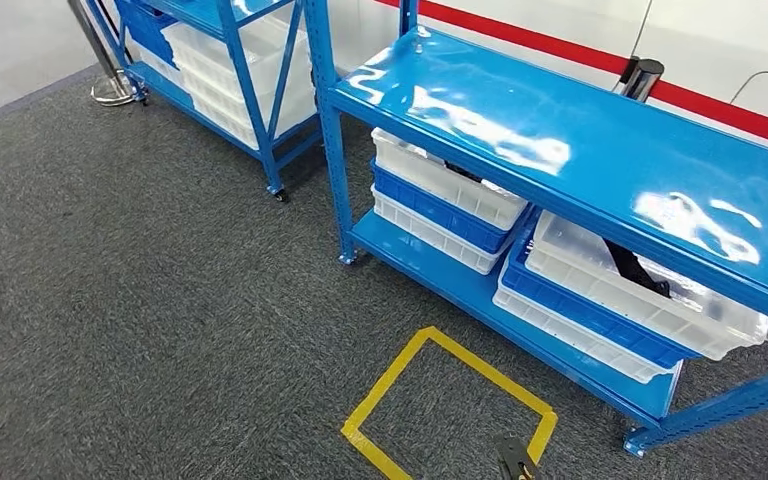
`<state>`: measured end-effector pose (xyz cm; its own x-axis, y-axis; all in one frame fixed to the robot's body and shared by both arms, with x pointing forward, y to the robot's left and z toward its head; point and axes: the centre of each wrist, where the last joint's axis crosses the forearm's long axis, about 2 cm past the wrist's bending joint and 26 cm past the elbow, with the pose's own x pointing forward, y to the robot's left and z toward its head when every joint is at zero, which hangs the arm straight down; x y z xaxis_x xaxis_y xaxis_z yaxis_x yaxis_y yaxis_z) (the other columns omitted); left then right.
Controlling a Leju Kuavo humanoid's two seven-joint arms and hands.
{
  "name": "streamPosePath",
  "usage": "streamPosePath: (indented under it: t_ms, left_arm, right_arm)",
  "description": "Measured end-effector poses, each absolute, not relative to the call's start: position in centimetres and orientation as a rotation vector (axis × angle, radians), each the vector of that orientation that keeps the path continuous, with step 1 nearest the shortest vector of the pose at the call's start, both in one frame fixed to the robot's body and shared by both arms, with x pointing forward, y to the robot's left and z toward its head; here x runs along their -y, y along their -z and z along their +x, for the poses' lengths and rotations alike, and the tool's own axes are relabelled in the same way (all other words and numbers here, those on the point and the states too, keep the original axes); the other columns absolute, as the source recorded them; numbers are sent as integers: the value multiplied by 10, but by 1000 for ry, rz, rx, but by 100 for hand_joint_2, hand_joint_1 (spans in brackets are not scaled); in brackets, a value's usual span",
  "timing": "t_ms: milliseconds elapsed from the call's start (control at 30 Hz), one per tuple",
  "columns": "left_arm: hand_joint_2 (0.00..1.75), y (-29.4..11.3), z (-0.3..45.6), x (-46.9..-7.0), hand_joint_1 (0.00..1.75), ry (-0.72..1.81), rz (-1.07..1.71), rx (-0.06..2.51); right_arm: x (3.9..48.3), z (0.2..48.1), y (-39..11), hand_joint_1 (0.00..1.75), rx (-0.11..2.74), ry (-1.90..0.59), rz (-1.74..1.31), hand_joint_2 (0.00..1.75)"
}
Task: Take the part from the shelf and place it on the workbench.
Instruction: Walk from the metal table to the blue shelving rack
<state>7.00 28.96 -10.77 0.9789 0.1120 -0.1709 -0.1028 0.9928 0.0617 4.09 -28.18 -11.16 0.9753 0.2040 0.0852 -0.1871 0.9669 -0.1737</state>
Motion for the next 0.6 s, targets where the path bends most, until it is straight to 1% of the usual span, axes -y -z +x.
streamPosePath:
  t_ms: [600]
  left_arm:
    - [0,108,70,-287,0,-109,50,-171]
  right_arm:
    - [283,37,112,0,99,-198,-173,0]
